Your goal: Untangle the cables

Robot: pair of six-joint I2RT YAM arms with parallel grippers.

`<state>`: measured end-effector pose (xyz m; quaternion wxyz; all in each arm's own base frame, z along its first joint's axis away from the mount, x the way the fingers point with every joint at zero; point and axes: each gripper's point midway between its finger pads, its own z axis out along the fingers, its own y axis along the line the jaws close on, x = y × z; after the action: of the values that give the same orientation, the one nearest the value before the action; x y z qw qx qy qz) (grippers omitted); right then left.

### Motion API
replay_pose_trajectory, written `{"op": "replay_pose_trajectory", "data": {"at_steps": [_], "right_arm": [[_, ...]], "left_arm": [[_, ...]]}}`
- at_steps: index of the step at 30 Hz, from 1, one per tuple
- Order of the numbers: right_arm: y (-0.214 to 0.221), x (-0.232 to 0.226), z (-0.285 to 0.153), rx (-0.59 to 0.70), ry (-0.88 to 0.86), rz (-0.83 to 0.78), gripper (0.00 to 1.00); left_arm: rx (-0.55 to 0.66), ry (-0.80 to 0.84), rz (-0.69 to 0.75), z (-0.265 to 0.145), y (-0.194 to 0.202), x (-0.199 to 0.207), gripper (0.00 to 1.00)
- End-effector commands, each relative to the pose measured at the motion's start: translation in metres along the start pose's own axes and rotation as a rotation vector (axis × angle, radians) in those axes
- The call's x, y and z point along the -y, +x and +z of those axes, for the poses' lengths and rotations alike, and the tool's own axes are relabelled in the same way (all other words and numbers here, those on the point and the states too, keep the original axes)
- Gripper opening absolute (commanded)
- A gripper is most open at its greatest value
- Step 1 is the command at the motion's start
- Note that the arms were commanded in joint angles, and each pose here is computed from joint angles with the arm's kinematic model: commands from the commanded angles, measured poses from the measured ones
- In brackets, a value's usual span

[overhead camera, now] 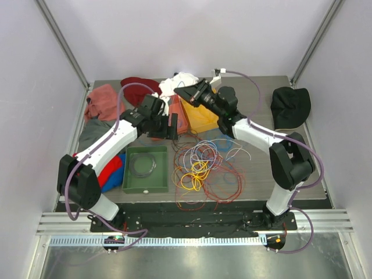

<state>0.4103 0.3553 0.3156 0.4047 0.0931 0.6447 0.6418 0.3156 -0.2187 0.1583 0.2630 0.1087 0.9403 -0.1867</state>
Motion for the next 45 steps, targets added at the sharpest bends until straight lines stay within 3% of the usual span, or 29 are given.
{"op": "replay_pose_trajectory", "data": {"at_steps": [1, 3, 4, 9, 14, 21, 26, 30, 37, 40, 41, 45], "right_arm": [[-0.04, -0.07, -0.002, 0.051, -0.063, -0.191, 0.01], [-0.059, -0.091, -0.003, 0.081, -0.029, -0.248, 0.01], [-0.068, -0.105, -0.008, 0.101, -0.031, -0.305, 0.01], [-0.124, -0.168, -0.031, 0.24, 0.025, -0.463, 0.01], [-0.169, -0.252, -0.063, 0.36, -0.028, -0.582, 0.01], [-0.181, -0.328, -0.115, 0.457, -0.108, -0.652, 0.01], [-0.174, -0.328, -0.126, 0.444, -0.107, -0.639, 0.01], [-0.169, -0.32, -0.129, 0.427, -0.091, -0.626, 0.01], [-0.167, -0.324, -0.138, 0.436, -0.089, -0.626, 0.01], [-0.165, -0.323, -0.137, 0.423, -0.093, -0.611, 0.01], [-0.164, -0.323, -0.138, 0.423, -0.095, -0.609, 0.01], [-0.16, -0.324, -0.137, 0.405, -0.109, -0.581, 0.01]], "left_arm": [[0.051, 0.004, -0.012, -0.011, -0.005, 0.003, 0.79], [0.04, -0.024, -0.021, -0.009, 0.001, -0.003, 0.88], [0.041, -0.03, -0.023, -0.01, 0.002, -0.005, 1.0], [0.054, -0.056, -0.056, -0.012, 0.008, -0.011, 1.0], [0.08, -0.06, -0.084, -0.014, 0.014, -0.014, 1.0], [0.148, -0.075, -0.127, -0.017, 0.015, -0.019, 1.0], [0.228, 0.044, -0.157, -0.014, -0.003, 0.002, 1.0], [0.37, 0.195, -0.136, -0.019, -0.029, 0.032, 1.0], [0.856, 0.466, 0.127, -0.08, -0.069, 0.115, 1.0], [0.925, 0.503, 0.204, -0.079, -0.062, 0.129, 1.0], [1.006, 0.53, 0.212, -0.09, -0.07, 0.135, 1.0], [1.069, 0.535, 0.198, -0.07, -0.072, 0.138, 1.0]]}}
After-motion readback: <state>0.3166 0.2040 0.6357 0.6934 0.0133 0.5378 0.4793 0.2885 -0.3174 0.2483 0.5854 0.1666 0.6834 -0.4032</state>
